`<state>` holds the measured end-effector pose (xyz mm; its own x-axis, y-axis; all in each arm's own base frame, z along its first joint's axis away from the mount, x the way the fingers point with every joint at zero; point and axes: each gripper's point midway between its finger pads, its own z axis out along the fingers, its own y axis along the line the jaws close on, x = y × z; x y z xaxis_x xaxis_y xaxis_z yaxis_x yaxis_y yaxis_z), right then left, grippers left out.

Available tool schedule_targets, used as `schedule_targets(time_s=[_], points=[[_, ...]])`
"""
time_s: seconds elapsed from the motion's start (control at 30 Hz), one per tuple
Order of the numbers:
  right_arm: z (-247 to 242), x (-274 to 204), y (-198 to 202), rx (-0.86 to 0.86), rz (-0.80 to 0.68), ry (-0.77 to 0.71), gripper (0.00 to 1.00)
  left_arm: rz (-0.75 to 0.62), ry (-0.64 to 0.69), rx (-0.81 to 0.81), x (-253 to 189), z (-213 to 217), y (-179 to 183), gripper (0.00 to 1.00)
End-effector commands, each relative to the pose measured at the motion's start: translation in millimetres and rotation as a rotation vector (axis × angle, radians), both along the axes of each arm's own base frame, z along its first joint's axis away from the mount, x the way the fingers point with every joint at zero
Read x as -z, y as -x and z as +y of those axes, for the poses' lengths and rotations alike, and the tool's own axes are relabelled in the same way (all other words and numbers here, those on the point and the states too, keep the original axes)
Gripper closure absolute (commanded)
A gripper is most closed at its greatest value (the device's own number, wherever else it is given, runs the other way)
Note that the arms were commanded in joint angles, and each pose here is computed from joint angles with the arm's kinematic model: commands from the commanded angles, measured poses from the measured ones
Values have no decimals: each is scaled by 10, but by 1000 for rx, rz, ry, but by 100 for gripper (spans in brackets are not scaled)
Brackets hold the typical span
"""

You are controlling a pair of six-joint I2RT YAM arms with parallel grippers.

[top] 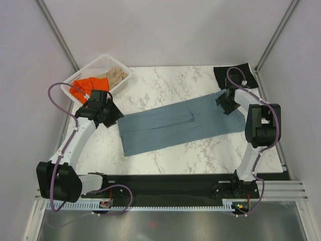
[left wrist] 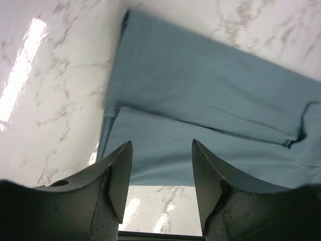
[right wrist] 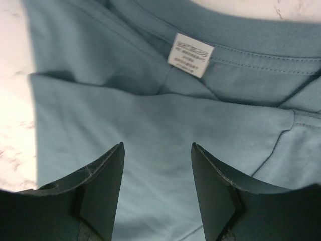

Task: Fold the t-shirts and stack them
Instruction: Fold the tshirt

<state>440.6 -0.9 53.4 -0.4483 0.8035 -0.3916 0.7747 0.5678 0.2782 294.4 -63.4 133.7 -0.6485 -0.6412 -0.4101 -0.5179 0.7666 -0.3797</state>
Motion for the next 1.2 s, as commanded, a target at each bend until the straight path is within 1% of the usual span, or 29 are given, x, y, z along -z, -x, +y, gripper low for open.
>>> schedule_targets(time_s=[0.0,0.03,0.1,0.13,0.17,0.2,0.33,0.4,0.47,0.5,0.57,0.6,0.63,0.67,0.7,0.77,0.8,0.83,0.9,0.93,0.97,1.0,1.03,1.1,1.17], points=[[-2,19,-99,93,7,39,36,-183,-44,187,-528,-94,-315,42],[59,111,-111,75,27,46,36,-210,-62,189,-625,-71,-344,42],[165,118,-234,28,22,58,36,-245,-74,186,-726,-38,-324,42],[215,254,-258,3,49,62,36,-252,-73,184,-749,-37,-313,42],[270,221,-362,-24,35,65,36,-257,-67,182,-764,-45,-296,42],[393,348,-350,-91,72,73,36,-262,-80,158,-767,1,-288,42],[619,431,-427,-190,74,108,36,-269,-98,156,-774,30,-268,42],[707,427,-506,-223,53,106,36,-275,-103,149,-785,47,-258,42],[817,412,-667,-259,18,101,36,-287,-105,144,-813,59,-246,42],[877,471,-715,-292,20,112,36,-289,-105,150,-815,53,-247,42],[964,359,-916,-315,-31,121,36,-291,-101,156,-824,42,-250,42],[1027,451,-953,-331,-25,117,36,-288,-89,164,-813,13,-240,42],[1090,387,-1069,-349,-57,110,36,-292,-82,168,-814,-3,-247,42],[1179,402,-1112,-373,-69,73,36,-291,-76,178,-797,-21,-251,42],[1293,416,-1237,-400,-108,50,36,-285,-56,196,-762,-69,-245,42],[1481,435,-1327,-454,-135,2,36,-271,-31,220,-691,-131,-271,42],[1582,539,-1364,-477,-137,-10,37,-256,-19,228,-631,-156,-268,42],[1676,423,-1488,-506,-182,-15,37,-247,-5,237,-594,-187,-272,42],[1877,517,-1557,-561,-201,-40,37,-228,47,276,-473,-305,-311,42],[1931,399,-1689,-570,-248,-35,37,-212,63,287,-418,-341,-325,42],[2016,396,-1717,-605,-263,-50,37,-182,81,310,-317,-394,-342,42],[2041,479,-1760,-618,-268,-56,37,-161,86,312,-244,-403,-353,42],[2078,355,-1862,-630,-309,-49,37,-146,87,317,-188,-405,-362,42],[2034,308,-1945,-657,-333,-19,38,-101,86,317,-4,-410,-382,42],[2009,85,-2001,-667,-374,-36,40,-52,99,309,147,-423,-370,42]])
